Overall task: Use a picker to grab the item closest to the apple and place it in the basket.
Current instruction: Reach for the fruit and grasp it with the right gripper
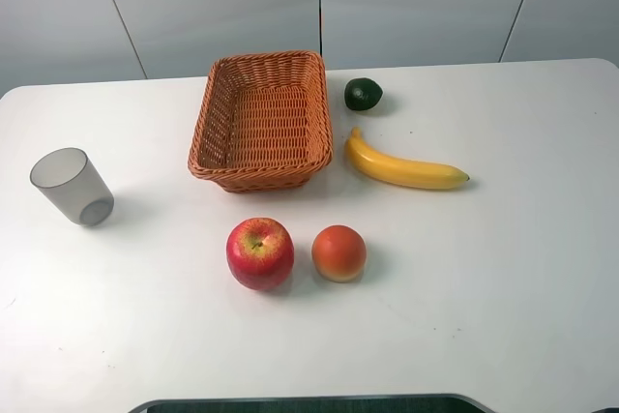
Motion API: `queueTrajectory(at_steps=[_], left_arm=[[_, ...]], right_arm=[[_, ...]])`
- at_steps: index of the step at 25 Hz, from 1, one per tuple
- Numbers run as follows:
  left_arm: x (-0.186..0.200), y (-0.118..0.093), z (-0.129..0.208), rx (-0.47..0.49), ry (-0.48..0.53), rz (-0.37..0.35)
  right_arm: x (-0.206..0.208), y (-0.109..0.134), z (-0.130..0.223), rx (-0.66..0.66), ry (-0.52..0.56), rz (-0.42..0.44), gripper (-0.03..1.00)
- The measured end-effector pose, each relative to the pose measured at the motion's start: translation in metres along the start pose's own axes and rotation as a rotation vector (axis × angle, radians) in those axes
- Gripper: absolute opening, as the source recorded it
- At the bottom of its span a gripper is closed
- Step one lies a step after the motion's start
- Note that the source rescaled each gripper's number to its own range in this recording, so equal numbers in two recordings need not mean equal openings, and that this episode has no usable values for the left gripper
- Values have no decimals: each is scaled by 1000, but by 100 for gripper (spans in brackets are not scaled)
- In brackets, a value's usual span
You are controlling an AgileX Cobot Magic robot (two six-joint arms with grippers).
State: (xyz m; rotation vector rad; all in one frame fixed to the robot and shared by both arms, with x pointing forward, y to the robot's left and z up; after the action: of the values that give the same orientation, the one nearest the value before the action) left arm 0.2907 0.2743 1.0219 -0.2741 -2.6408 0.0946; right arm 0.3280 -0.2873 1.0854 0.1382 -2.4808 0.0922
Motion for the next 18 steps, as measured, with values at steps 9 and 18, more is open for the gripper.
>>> queueTrajectory(at_steps=[9,18], left_arm=[[0,0,0,0,0,0],[0,0,0,0,0,0]], right_arm=[[-65,22,-11,133,311,-154,100],[-126,101,9,517,520,-368,100]])
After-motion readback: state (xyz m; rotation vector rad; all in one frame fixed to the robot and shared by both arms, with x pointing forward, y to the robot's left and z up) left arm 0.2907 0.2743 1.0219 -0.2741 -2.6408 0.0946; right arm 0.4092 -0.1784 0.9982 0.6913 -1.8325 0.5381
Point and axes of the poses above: a point on each arm's last joint axis where the gripper is mounted, x pointing back along that axis away from the gripper, y along the wrist's bending axis when the last joint is at zero, z = x × y, the point moved 7 cm from there along -x, pointing out along that axis toward the gripper, and after that the axes turned 7 degrees about x, right-handed, at the moved point
